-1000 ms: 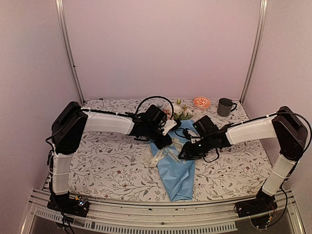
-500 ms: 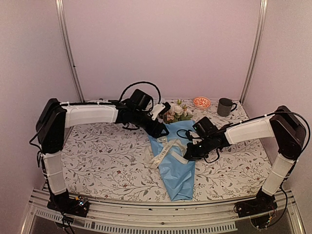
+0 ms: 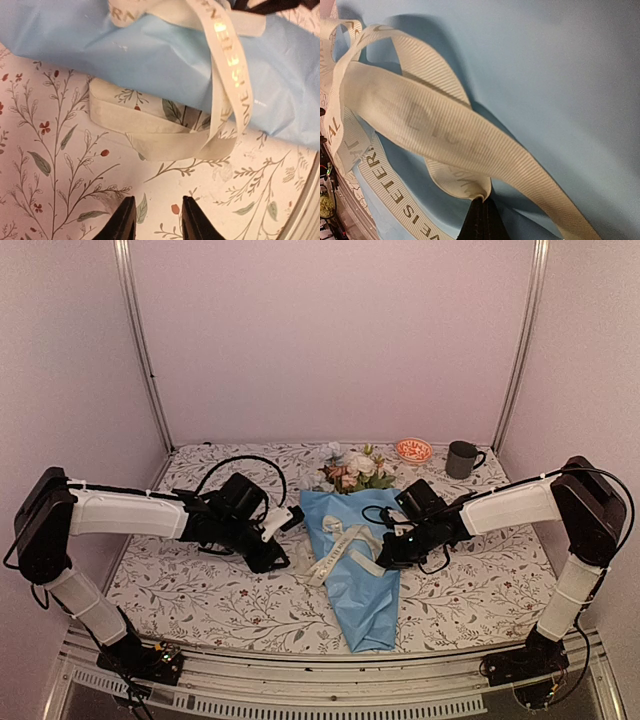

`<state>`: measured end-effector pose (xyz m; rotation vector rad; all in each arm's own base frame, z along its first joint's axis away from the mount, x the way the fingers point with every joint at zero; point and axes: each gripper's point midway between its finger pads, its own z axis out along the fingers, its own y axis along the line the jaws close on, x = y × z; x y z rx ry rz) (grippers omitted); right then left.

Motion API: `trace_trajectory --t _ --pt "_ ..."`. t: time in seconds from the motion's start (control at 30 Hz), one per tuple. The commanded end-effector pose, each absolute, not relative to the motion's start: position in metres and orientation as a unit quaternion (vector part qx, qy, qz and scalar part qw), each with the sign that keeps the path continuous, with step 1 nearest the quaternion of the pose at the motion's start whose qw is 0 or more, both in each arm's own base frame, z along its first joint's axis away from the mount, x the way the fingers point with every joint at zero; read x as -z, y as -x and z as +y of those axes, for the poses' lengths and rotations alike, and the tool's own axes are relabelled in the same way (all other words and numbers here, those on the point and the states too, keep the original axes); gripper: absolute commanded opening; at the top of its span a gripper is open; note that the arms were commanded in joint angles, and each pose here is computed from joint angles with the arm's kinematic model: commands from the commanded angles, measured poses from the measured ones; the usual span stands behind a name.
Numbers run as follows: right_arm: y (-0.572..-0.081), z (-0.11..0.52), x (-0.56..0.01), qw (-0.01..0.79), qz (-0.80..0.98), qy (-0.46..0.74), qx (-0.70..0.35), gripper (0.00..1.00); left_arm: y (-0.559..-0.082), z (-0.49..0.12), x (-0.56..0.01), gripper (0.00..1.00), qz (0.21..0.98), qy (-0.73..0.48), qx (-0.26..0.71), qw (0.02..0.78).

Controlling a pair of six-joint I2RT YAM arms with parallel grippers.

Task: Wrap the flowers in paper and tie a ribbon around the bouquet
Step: Tie the ribbon around the folded bouquet.

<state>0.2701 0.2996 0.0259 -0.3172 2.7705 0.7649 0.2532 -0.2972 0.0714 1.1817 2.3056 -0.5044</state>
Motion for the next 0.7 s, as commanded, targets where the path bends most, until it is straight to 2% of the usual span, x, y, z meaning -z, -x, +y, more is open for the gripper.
trace_trajectory --t 0.0,0.07,0.17,0.23,0.33,0.43,0.53,0.67 --pt "-0.273 0.305 -0.026 0.121 0.947 0.115 -0.273 0.00 -0.254 -0.310 -0.059 0.38 0.815 -0.486 0.162 0.270" --pt "-0.273 0.306 -0.025 0.120 0.947 0.118 -0.274 0.00 -0.252 -0.320 -0.057 0.44 0.797 -0.508 0.166 0.283" --pt "-0.272 0.306 -0.024 0.119 0.946 0.120 -0.275 0.00 -0.245 -0.336 -0.060 0.46 0.769 -0.534 0.188 0.297" --pt "-0.272 0.306 -0.025 0.120 0.946 0.120 -0.276 0.00 -0.240 -0.342 -0.059 0.41 0.759 -0.546 0.198 0.295" --pt "-0.272 0.306 -0.025 0.120 0.946 0.120 -0.276 0.00 -0.235 -0.345 -0.046 0.26 0.760 -0.558 0.203 0.263" --pt "-0.272 0.307 -0.025 0.119 0.946 0.120 -0.278 0.00 -0.229 -0.348 -0.037 0.26 0.762 -0.567 0.211 0.231" --pt "-0.271 0.306 -0.023 0.118 0.946 0.120 -0.277 0.00 -0.235 -0.350 -0.034 0.26 0.763 -0.564 0.204 0.240" --pt "-0.271 0.305 -0.022 0.116 0.946 0.120 -0.278 0.00 -0.245 -0.357 -0.031 0.14 0.767 -0.557 0.197 0.251"
